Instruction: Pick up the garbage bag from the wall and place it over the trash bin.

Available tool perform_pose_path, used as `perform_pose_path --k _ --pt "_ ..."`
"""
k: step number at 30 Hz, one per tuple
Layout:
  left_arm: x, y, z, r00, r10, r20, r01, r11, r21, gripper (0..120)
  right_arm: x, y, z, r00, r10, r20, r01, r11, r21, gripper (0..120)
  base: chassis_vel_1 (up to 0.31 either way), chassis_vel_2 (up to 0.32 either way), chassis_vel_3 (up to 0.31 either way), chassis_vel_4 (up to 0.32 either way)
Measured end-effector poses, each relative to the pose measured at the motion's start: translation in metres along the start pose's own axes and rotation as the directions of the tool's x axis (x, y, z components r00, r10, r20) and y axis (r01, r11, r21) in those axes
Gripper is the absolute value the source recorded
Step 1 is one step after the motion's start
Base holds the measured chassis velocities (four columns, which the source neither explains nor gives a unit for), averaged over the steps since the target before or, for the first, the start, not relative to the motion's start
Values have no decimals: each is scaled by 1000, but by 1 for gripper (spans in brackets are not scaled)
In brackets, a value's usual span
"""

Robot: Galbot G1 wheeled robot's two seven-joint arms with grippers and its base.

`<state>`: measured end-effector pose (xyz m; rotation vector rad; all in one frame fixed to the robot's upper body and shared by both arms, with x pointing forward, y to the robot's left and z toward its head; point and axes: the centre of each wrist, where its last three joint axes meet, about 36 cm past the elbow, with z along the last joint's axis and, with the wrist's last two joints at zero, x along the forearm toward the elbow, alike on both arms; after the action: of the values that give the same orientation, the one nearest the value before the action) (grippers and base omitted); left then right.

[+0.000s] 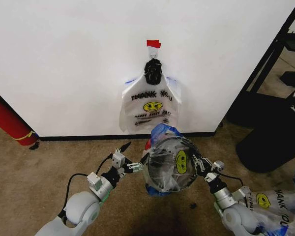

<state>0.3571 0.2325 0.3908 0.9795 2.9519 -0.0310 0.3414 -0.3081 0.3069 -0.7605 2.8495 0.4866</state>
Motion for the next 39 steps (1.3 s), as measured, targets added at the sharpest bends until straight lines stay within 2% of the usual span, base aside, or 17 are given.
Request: perform_pose_path --k 13,19,26,31,36,39 --pt "-2 20 7 998 -50 -46 47 997 -60 100 13 -31 -3 995 -95 -14 97 983 157 1 0 0 0 0" --pt "-3 24 12 996 -58 -64 53 996 -72 100 16 -39 -5 992 -123 -13 124 975 187 1 0 0 0 0" --pt "0 24 23 993 -46 -110 35 995 -97 100 18 -46 -5 983 -184 16 179 971 160 1 0 0 0 0" --pt "-1 23 25 997 2 -80 -9 996 -85 100 19 -45 -3 972 -234 35 229 968 100 1 0 0 0 0" --pt "-1 22 25 998 -36 -48 32 996 -85 100 19 -37 6 991 -137 10 136 989 51 1 0 0 0 0" --pt "3 20 25 989 -138 -58 129 983 -133 100 14 -12 14 996 79 -45 -80 997 -6 1 0 0 0 0"
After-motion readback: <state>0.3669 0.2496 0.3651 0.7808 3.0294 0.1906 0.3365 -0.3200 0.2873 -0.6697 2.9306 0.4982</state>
